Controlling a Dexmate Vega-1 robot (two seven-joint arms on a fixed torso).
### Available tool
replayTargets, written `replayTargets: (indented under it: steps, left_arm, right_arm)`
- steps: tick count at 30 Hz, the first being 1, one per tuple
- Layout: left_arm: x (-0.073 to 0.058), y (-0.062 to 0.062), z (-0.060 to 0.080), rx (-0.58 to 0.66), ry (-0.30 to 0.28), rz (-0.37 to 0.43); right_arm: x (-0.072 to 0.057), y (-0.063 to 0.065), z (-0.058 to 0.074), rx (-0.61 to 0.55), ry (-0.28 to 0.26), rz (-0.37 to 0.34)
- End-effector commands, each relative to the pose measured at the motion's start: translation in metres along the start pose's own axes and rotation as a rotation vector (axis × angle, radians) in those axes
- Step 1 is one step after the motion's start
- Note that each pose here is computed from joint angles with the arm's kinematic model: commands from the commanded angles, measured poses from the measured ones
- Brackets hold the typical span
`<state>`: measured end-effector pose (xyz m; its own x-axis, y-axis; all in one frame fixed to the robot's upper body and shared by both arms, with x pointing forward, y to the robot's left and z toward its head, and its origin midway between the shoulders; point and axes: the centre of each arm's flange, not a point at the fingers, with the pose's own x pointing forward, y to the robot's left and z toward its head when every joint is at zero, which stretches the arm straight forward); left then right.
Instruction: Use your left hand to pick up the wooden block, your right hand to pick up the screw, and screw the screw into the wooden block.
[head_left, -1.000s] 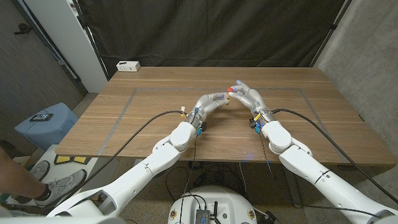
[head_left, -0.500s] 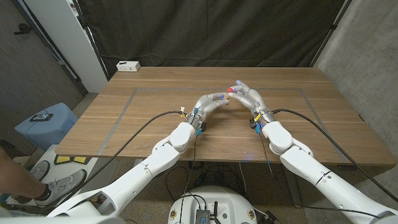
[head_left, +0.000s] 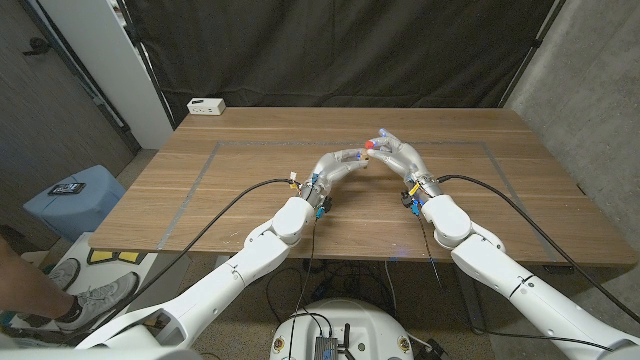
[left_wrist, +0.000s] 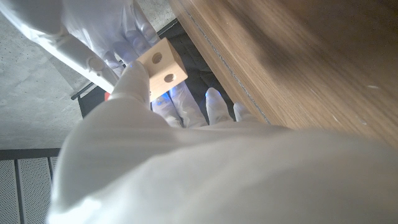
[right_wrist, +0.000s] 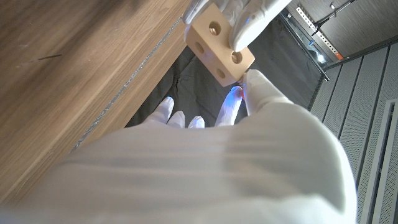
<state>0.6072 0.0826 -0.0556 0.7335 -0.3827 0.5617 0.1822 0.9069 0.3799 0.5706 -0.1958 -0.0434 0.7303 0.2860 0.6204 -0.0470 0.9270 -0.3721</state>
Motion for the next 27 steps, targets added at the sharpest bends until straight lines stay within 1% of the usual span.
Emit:
replayTargets:
  steps: [1,27]
  left_arm:
    - [-0.0002,0.0005,-0.0011,-0.004,0.004,0.002]
    - [0.0012,0.0017,-0.0027,-0.006,0.01,0.005]
  right_arm:
    - [0.0,0.0007,0.0002,-0.004,-0.002,0.013]
    - [0.0022,-0.0001,-0.0027,0.001,0.009,0.037]
